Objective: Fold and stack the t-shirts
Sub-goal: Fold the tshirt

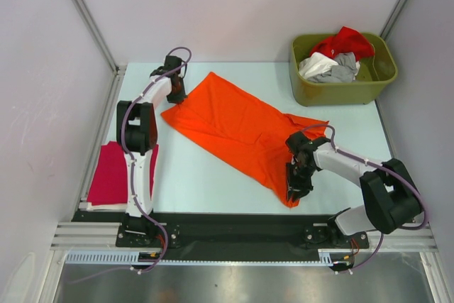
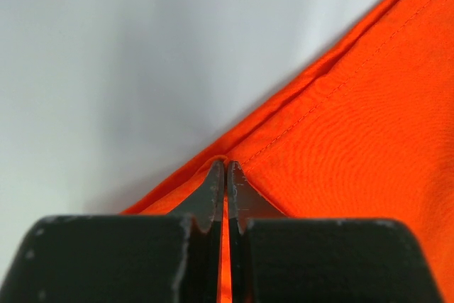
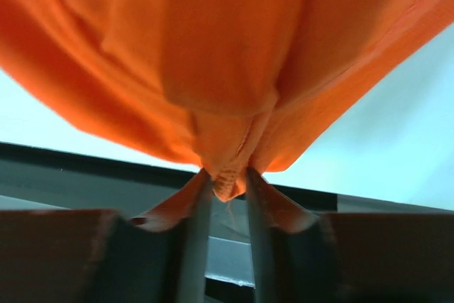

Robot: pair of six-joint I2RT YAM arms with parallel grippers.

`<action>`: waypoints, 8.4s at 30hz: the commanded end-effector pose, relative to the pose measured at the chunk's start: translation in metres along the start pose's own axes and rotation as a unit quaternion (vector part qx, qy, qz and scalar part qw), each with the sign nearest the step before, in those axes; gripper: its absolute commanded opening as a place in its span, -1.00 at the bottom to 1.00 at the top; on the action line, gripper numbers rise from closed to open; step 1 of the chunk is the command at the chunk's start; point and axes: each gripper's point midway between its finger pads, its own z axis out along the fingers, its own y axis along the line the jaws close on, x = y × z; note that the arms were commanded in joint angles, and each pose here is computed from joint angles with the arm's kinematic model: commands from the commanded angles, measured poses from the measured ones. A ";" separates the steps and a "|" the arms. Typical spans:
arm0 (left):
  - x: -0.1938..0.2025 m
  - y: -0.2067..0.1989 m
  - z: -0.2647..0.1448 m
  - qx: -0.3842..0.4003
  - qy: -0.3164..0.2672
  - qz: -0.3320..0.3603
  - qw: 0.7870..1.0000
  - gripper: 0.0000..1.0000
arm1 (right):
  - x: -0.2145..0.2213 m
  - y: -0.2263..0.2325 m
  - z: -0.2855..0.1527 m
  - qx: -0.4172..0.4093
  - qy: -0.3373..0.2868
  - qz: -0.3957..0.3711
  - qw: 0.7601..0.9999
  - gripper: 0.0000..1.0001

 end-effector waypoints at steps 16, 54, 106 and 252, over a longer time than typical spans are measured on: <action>-0.050 0.006 -0.015 0.021 -0.048 -0.045 0.998 -0.99 | 0.009 -0.023 0.007 0.013 0.030 0.064 0.997 -1.00; 0.004 0.033 -0.073 0.061 0.016 -0.067 0.996 0.50 | -0.059 -0.015 -0.064 -0.001 -0.102 0.055 0.993 -0.01; 0.040 0.085 -0.022 0.059 0.064 -0.112 0.990 -0.99 | 0.004 -0.015 0.010 -0.013 0.000 0.069 0.998 -0.21; -0.067 -0.002 -0.148 0.075 -0.168 -0.097 0.978 0.45 | -0.198 -0.087 -0.073 -0.123 -0.263 0.254 0.923 0.01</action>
